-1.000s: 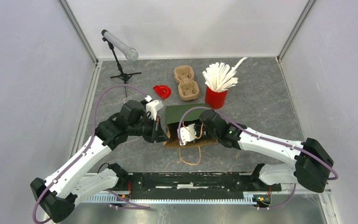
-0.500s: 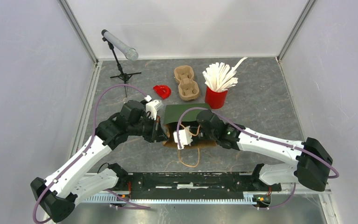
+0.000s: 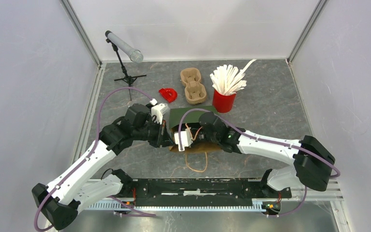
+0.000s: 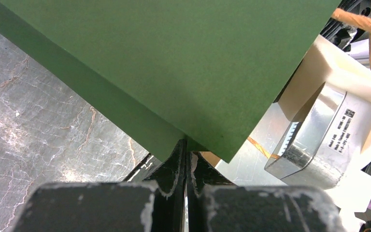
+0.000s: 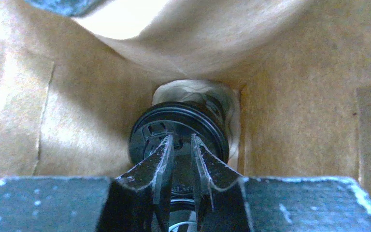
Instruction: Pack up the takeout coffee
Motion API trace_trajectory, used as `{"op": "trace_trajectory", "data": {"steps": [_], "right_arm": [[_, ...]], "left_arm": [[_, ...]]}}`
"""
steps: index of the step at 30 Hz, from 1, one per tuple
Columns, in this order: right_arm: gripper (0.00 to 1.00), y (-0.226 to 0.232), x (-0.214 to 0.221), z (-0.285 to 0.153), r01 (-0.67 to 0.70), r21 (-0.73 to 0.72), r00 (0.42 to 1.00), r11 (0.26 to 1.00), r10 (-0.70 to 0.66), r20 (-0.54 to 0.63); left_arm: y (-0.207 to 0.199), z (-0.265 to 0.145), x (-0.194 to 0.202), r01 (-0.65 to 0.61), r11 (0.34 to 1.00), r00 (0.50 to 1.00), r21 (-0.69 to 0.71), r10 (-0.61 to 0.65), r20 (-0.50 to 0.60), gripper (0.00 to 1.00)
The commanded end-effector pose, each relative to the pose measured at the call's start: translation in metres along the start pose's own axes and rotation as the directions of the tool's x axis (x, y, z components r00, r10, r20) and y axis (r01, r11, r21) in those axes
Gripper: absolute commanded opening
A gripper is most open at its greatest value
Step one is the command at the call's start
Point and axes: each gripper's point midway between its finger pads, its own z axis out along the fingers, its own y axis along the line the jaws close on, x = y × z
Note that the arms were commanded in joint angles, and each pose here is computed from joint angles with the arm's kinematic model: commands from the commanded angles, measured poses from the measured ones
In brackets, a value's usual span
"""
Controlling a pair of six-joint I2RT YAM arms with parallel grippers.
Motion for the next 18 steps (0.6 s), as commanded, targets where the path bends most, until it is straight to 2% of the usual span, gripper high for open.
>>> {"op": "trace_trajectory", "data": {"steps": [1,18], "right_arm": [[0.25,-0.015,-0.016,0.007,0.003,0.052,0.998,0.999,-0.007,0.068],[0.26,-0.024,-0.019,0.017,-0.023,0.079,0.997,0.997,0.017,0.077]], "left_arm": [[-0.007,-0.004,-0.014,0.001,1.000,0.999,0.008,-0.001,0.036,0.02],[-0.007,0.000,-0.017,-0.005,1.000,1.000,0.012,0.004,0.029,0.02]]}}
